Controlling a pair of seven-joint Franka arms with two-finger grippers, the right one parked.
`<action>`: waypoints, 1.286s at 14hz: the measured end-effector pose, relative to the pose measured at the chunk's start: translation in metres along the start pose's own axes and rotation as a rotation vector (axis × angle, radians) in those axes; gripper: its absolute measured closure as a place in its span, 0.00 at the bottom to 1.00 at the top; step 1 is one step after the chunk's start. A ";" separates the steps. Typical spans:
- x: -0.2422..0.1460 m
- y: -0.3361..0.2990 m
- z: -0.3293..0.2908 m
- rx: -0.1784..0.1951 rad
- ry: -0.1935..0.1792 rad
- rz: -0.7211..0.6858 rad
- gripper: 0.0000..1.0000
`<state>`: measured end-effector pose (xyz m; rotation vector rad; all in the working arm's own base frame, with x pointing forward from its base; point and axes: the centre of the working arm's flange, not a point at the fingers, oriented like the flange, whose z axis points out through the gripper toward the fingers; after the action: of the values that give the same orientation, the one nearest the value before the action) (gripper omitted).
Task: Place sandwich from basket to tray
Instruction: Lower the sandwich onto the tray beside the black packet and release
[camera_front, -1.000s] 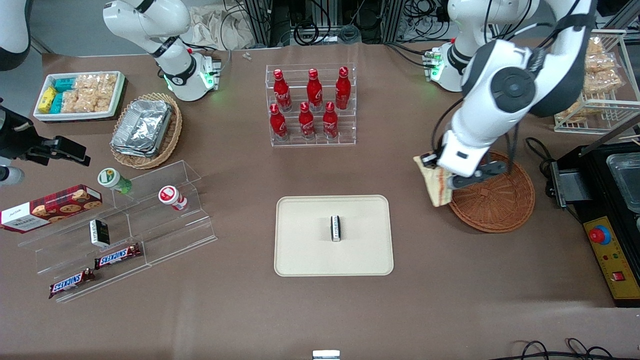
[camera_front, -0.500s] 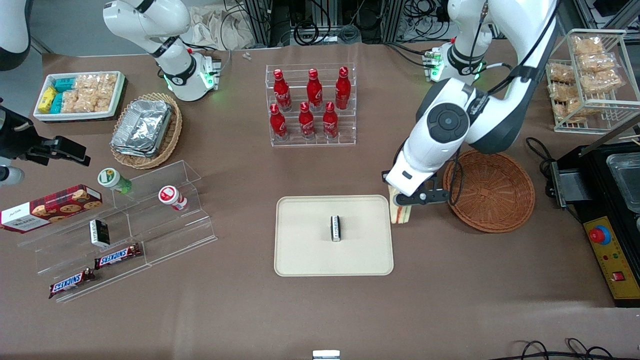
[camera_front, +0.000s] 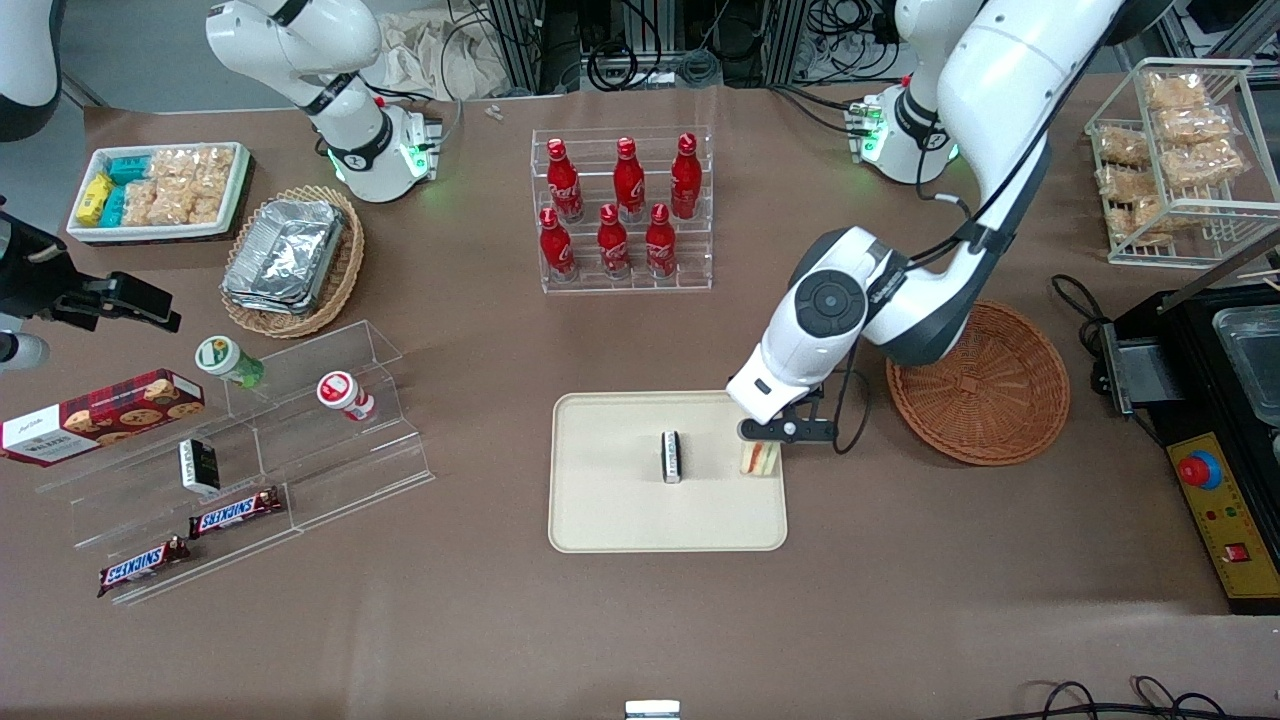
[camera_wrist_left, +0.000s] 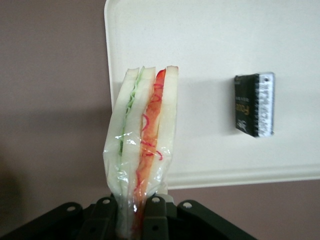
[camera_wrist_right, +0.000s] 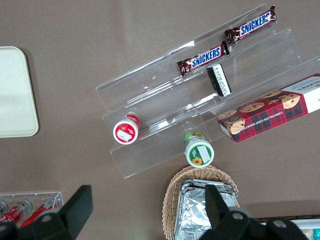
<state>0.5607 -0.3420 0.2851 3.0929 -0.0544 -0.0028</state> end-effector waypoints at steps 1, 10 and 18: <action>0.002 -0.001 0.013 0.012 0.006 0.000 0.81; 0.020 -0.001 0.052 0.019 0.027 -0.010 0.57; 0.017 0.001 -0.077 0.030 0.087 -0.103 0.00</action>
<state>0.5779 -0.3398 0.3619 3.1171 0.1095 0.1297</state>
